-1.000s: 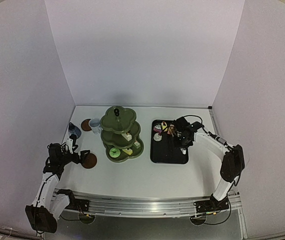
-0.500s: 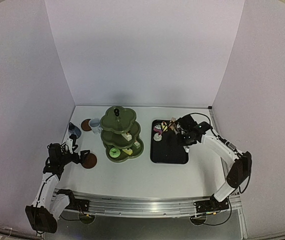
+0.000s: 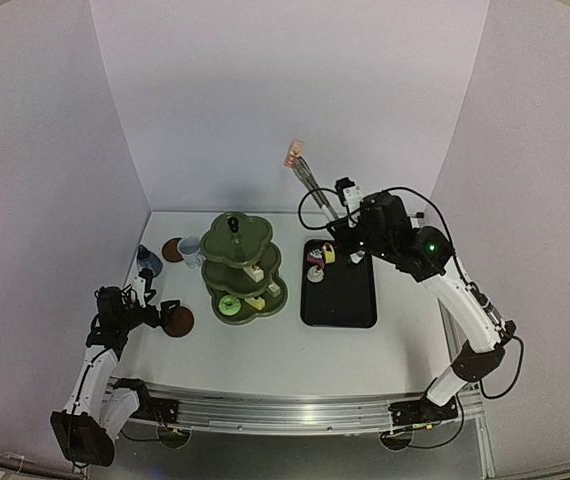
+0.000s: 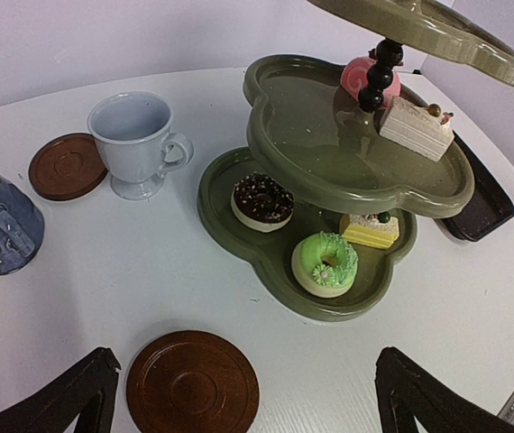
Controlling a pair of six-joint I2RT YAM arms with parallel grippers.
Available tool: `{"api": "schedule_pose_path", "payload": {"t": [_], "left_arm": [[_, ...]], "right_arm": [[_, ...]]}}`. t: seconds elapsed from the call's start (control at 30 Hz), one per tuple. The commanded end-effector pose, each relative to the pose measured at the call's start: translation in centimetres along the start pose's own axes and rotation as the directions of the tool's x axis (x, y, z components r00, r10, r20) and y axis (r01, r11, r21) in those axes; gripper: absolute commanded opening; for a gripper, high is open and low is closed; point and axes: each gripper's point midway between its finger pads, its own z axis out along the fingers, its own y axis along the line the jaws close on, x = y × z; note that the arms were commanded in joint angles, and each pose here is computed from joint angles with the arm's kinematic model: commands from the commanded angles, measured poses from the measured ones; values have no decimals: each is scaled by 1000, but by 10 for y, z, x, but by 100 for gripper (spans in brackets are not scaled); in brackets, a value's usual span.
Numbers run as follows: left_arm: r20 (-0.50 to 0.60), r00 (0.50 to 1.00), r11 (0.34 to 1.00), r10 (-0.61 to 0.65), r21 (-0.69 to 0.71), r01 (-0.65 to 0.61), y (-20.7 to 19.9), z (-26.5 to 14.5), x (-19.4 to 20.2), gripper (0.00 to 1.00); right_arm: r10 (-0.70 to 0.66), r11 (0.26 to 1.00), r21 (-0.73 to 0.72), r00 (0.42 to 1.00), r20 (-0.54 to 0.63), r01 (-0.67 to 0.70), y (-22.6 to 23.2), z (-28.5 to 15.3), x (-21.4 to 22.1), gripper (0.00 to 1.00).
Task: Serve the afternoon tea
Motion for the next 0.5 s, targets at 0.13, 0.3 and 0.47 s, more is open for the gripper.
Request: {"api": "schedule_pose_path", "payload": {"t": [0.13,0.3,0.47], "left_arm": [[63,998,999,4,-45,-2,6,-10,-24,100],[69,998,993,-5,-114,13,19,-13,-26,100],[69,998,988,-7,-155,17,28,-13,-25,100]], "right_arm": [[-333,868,-335,930,155,366,163,10,-9,0],[-447,777,-423,881,151,467,212,16,28,0],[-519,725,-466,847,113,507,233,15,66,0]]}}
